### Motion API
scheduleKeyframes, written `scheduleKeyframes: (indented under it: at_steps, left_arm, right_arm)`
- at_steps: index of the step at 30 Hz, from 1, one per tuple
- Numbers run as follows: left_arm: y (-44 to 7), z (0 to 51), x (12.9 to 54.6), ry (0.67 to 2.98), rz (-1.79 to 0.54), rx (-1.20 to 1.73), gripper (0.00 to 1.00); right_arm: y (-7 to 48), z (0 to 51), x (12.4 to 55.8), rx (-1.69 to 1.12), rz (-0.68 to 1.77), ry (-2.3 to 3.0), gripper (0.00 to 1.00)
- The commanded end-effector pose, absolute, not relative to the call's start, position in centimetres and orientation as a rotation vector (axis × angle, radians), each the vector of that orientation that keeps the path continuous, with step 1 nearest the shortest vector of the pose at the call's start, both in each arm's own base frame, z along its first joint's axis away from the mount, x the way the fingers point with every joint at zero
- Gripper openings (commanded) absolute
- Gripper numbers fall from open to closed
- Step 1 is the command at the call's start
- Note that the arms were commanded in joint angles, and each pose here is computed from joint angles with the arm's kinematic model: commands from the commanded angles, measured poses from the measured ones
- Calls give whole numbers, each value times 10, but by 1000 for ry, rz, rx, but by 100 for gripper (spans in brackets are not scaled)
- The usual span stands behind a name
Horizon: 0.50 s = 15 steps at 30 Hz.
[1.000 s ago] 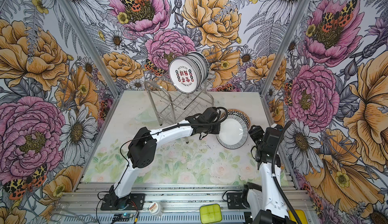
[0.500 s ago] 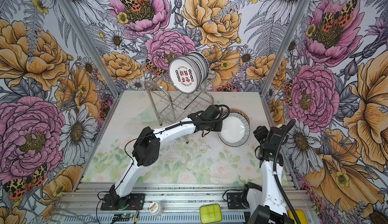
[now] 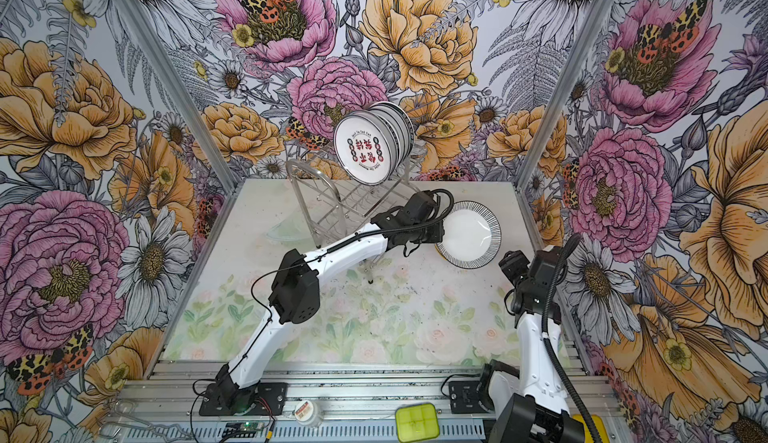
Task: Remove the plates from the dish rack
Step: 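Lower the black-striped plate onto the stacked plates and open the left gripper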
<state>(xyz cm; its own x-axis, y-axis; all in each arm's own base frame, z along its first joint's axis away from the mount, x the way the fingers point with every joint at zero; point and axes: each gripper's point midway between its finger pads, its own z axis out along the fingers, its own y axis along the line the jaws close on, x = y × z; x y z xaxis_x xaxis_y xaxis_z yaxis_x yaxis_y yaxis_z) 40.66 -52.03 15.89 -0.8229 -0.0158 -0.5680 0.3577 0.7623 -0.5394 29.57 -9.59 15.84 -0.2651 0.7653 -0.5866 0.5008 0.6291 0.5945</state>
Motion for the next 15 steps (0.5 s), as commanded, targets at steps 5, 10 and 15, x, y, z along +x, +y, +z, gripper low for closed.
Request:
scheduleKeyframes:
  at_steps: [5, 10, 15]
  left_arm:
    - [-534, 207, 440, 2216, -1007, 183, 0]
    - [-536, 198, 446, 2228, -1002, 161, 0]
    - [-537, 183, 449, 2255, -1004, 135, 0]
  right_arm:
    - [-93, 178, 303, 925, 390, 1917, 65]
    - [-91, 179, 304, 901, 408, 1927, 65]
    - [-90, 178, 304, 894, 414, 1930, 65]
